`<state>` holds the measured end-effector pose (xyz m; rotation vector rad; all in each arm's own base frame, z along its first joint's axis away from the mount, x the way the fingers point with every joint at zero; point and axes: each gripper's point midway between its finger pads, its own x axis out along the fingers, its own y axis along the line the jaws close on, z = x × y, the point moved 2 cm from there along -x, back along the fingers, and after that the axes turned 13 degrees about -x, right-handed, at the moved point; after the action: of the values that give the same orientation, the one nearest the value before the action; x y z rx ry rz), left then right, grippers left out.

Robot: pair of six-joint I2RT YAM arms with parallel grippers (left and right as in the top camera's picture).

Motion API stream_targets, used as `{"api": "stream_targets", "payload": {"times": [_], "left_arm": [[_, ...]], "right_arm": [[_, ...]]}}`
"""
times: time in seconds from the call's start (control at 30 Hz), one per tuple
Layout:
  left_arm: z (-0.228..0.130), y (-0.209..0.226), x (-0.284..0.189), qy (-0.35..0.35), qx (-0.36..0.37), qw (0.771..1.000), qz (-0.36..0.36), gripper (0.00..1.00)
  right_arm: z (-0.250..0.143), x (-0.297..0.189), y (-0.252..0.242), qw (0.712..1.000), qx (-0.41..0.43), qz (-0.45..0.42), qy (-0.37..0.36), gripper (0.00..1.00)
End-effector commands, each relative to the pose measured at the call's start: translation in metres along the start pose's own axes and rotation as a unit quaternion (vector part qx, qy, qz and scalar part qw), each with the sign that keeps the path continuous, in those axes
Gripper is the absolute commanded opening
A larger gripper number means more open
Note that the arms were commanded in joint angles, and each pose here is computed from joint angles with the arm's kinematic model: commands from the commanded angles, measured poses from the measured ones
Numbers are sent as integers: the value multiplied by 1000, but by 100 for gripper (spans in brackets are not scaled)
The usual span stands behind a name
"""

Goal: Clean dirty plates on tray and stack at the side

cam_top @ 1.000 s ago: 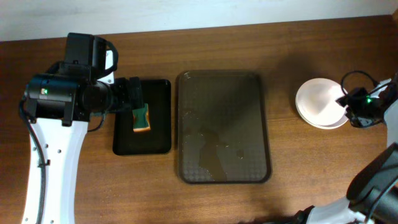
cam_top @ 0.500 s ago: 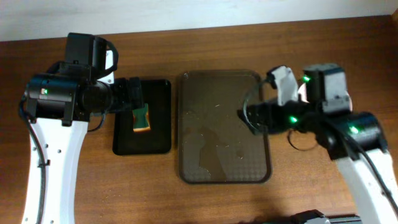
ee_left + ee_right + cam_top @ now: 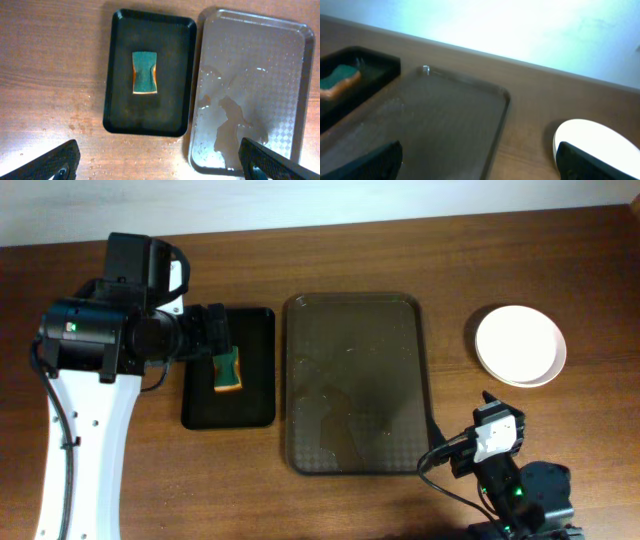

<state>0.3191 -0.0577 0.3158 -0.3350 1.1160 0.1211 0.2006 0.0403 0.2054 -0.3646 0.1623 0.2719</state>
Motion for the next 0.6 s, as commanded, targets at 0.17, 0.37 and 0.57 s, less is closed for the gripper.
{"api": "stream_targets", "payload": {"times": [0.17,0.37,0.57], "left_arm": [[0,-2,-3,-3,7,1000,-6,100],[0,-2,-2,-3,7,1000,-6,100],[0,-2,-2,-3,7,1000,-6,100]], "right_arm": [[-39,29,7,997,-13,-36,-65,98],[-39,30,7,997,-13,-35,-64,98],[-39,30,7,997,-13,-35,-64,98]]}}
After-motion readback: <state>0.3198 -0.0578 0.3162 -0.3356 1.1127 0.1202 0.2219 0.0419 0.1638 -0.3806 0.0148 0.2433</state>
